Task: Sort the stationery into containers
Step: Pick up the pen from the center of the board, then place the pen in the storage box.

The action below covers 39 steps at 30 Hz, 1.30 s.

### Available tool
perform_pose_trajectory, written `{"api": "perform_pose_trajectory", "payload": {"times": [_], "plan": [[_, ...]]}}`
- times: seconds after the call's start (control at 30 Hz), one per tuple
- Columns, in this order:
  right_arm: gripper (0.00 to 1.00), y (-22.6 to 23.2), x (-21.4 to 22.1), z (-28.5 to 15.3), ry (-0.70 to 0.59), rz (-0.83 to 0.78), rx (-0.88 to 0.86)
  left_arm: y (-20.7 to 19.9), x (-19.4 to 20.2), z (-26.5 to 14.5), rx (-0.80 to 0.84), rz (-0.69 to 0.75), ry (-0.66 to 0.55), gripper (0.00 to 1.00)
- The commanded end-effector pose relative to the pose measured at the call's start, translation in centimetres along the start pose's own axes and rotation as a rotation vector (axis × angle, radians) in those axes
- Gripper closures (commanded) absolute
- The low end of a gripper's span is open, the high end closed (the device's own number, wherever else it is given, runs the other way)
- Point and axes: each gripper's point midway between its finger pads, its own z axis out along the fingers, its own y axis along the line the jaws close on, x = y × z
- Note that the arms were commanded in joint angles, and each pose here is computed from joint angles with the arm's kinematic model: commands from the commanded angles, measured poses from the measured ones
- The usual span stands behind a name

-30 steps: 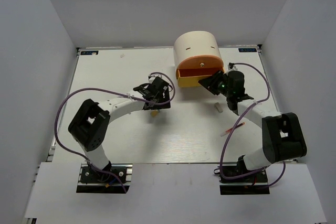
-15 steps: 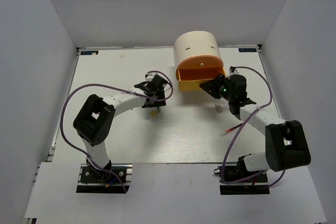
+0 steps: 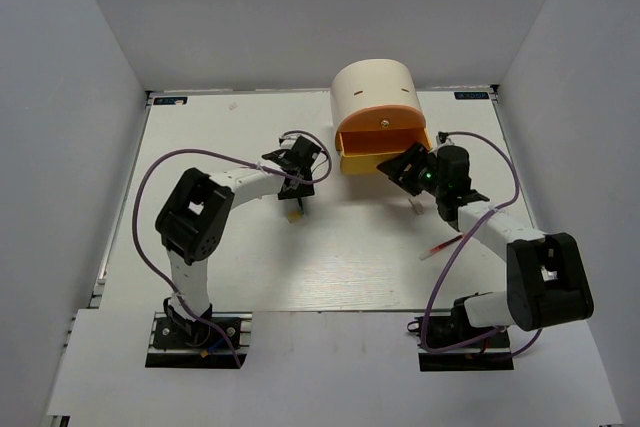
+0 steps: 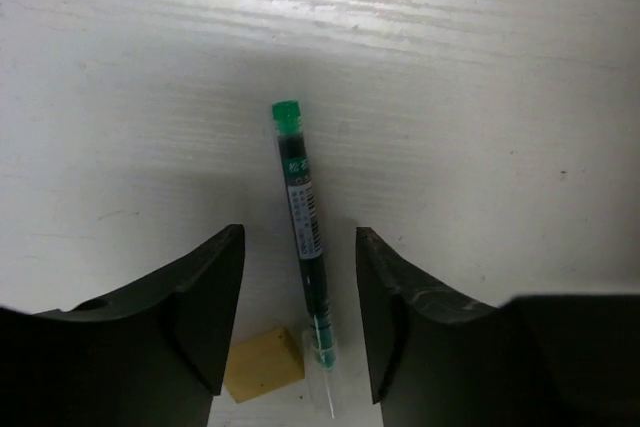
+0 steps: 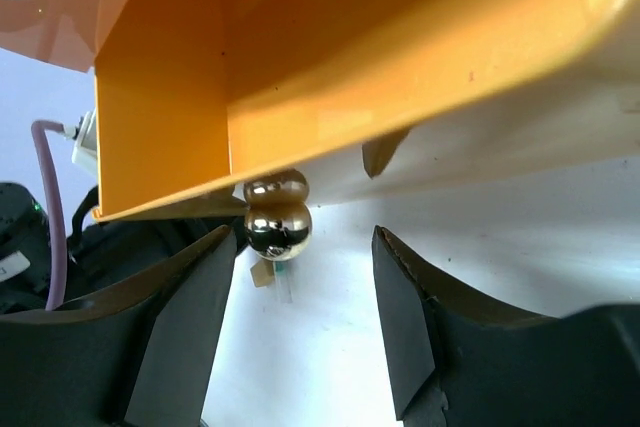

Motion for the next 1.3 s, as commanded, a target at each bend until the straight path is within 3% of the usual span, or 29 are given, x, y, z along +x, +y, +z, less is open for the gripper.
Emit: {"api": "perform_pose_trajectory", "payload": {"times": [0.0,0.13,0.3,0.4,0.53,0.67,0.73,0.77,0.9,0.93,1.07,1.27], "plan": [[0.37,0.2,-0.1,-0.9,0.001,-0.024,-0.010,-1.3,-1.8,0.1,0.036,-0.020,-0.032,0.44],[0.42,-0.5,0.6,-1.8,0.031,-0.027,0.008,-0.9,-1.2,0.6,0.009,0.016,0.003,0.53],[0.50,-0.5,0.3,-3.5,0.026,-0.056,0.009,0.0,-0.5,0.8,-0.026,0.049,0.026,0.72],[0.58,-0.1,-0.2,-4.7,0.011,-0.122,-0.014,0.8,0.8,1.3,-0.043,0.059,0.050,0.84],[0.61,0.6,-0.5,-5.6,0.022,-0.275,-0.066,0.3,-1.0,-0.7,0.003,0.051,-0.012,0.99],[0.73,-0.4,0.3,-5.9,0.097,-0.479,-0.076,-2.3,-5.5,-5.0,0.148,0.068,-0.165,1.00],[0.86,-1.7,0.4,-5.9,0.155,-0.509,-0.031,-4.3,-7.7,-7.5,0.249,0.078,-0.251,1.00],[1.00,-2.6,0.9,-6.0,0.206,-0.516,-0.024,-4.8,-9.3,-9.8,0.300,0.099,-0.312,1.00],[1.00,-2.6,1.2,-6.7,0.241,-0.658,-0.104,-7.9,-12.6,-17.6,0.573,0.193,-0.521,1.00],[1.00,-2.3,1.1,-7.1,0.229,-0.760,-0.131,-9.4,-13.6,-20.2,0.687,0.215,-0.601,1.00],[1.00,-2.2,1.7,-8.0,0.222,-0.885,-0.200,-11.7,-15.7,-25.4,0.851,0.341,-0.763,1.00],[1.00,-1.9,2.5,-8.5,0.239,-0.961,-0.266,-15.4,-16.7,-27.2,1.002,0.527,-0.874,1.00]]}}
